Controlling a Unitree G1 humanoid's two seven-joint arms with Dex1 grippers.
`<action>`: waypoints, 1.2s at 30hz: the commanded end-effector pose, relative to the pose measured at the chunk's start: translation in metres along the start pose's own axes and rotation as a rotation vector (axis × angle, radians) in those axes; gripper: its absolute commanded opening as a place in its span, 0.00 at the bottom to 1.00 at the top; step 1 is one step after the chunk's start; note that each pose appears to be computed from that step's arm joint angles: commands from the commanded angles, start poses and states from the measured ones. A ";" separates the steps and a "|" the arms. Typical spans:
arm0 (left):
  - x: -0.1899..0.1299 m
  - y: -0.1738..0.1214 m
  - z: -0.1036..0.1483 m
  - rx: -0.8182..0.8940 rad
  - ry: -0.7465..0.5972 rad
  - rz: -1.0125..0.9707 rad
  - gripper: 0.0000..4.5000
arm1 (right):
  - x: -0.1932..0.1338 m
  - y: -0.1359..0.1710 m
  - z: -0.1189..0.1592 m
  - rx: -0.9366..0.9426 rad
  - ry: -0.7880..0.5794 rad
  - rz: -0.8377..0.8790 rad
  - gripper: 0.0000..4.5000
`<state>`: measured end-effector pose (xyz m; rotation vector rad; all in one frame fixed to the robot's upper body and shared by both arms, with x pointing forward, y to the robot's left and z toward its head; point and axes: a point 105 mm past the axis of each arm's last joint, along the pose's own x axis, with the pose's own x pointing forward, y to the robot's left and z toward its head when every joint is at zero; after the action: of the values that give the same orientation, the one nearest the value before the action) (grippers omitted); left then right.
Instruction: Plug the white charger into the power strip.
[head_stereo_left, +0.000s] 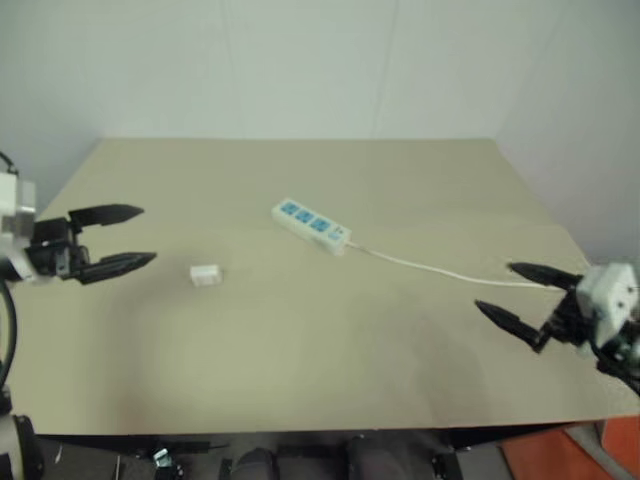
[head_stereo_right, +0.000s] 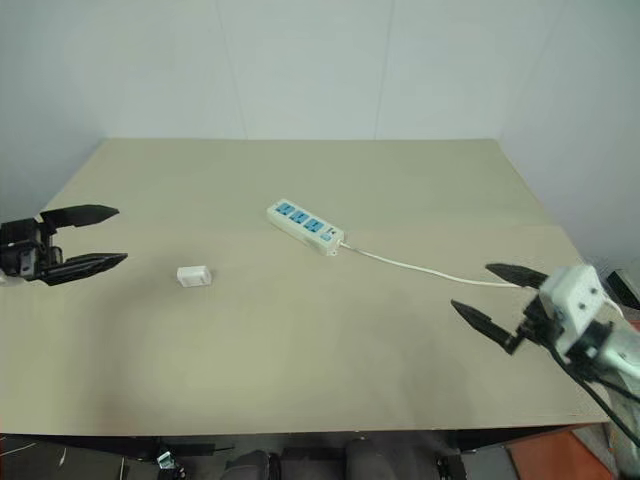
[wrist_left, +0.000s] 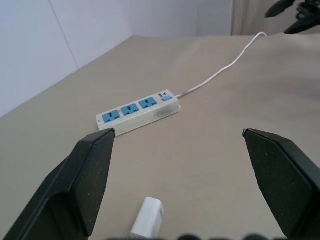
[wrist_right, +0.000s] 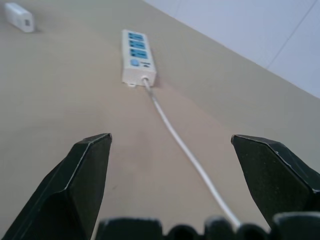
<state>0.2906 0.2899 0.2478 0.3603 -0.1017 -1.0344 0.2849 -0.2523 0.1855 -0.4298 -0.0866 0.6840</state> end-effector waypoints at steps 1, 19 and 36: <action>0.007 -0.008 0.015 0.094 0.011 0.002 0.99 | 0.027 -0.012 -0.008 -0.022 0.038 0.028 1.00; 0.019 -0.042 0.015 0.235 0.310 0.108 0.99 | 0.177 -0.001 -0.052 0.130 0.198 0.135 1.00; 0.019 -0.040 0.013 0.261 0.284 0.083 1.00 | 0.181 0.015 -0.055 0.085 0.262 0.269 0.00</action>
<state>0.2640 0.2532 0.2353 0.6964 0.0439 -0.8806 0.4306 -0.1520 0.1143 -0.4189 0.2808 0.8469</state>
